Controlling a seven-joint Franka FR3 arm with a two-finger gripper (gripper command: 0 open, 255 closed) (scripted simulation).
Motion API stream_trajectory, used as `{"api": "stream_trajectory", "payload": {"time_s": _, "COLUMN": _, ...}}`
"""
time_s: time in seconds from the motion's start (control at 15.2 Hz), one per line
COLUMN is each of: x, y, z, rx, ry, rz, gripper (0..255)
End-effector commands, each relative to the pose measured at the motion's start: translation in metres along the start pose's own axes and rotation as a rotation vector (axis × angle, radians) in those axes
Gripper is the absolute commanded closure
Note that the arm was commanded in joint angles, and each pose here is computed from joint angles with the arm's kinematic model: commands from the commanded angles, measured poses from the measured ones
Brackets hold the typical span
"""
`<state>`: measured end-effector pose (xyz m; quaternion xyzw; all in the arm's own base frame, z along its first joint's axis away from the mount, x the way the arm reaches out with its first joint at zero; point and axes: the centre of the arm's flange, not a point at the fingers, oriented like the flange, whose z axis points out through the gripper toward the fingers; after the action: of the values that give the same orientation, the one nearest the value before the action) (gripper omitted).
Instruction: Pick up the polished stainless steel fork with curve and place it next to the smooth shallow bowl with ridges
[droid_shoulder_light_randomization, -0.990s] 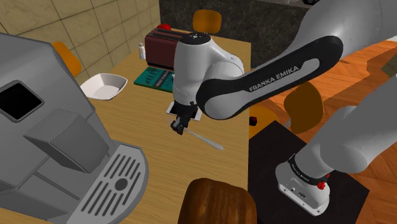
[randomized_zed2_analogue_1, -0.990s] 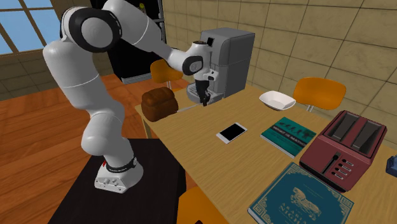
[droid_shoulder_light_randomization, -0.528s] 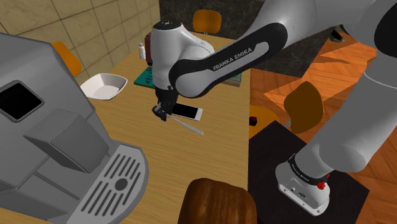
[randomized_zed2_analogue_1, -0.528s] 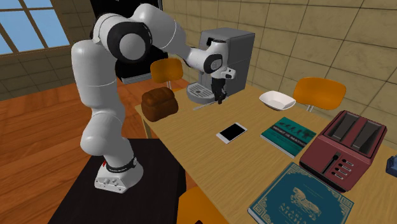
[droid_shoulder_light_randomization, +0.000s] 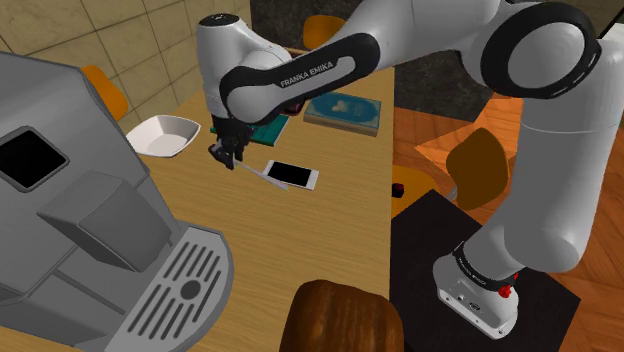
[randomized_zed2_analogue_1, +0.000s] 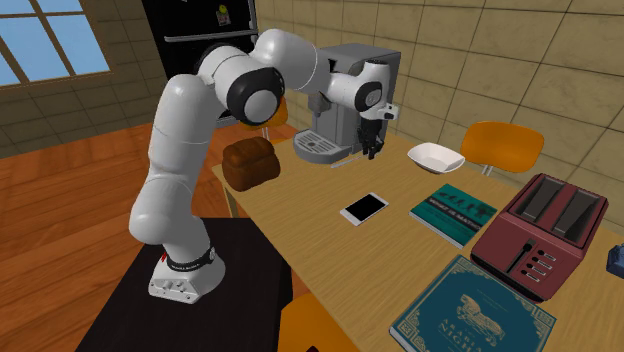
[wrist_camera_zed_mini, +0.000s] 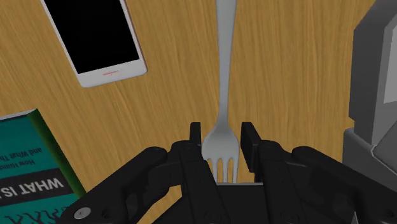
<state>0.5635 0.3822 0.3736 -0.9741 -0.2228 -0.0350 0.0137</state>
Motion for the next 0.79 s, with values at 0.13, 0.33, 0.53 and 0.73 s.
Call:
{"api": "stream_trajectory", "payload": {"time_s": 0.13, "x": 0.053, "y": 0.012, "z": 0.006, "rx": -0.002, "ry": 0.0, "rz": 0.001, "gripper": 255}}
{"api": "stream_trajectory", "payload": {"time_s": 0.33, "x": 0.092, "y": 0.021, "z": 0.009, "rx": -0.002, "ry": 0.0, "rz": 0.001, "gripper": 255}}
{"api": "stream_trajectory", "payload": {"time_s": 0.53, "x": 0.117, "y": 0.027, "z": 0.016, "rx": -0.002, "ry": 0.0, "rz": 0.001, "gripper": 255}}
{"api": "stream_trajectory", "payload": {"time_s": 0.73, "x": 0.116, "y": 0.027, "z": 0.032, "rx": -0.002, "ry": 0.0, "rz": 0.001, "gripper": 255}}
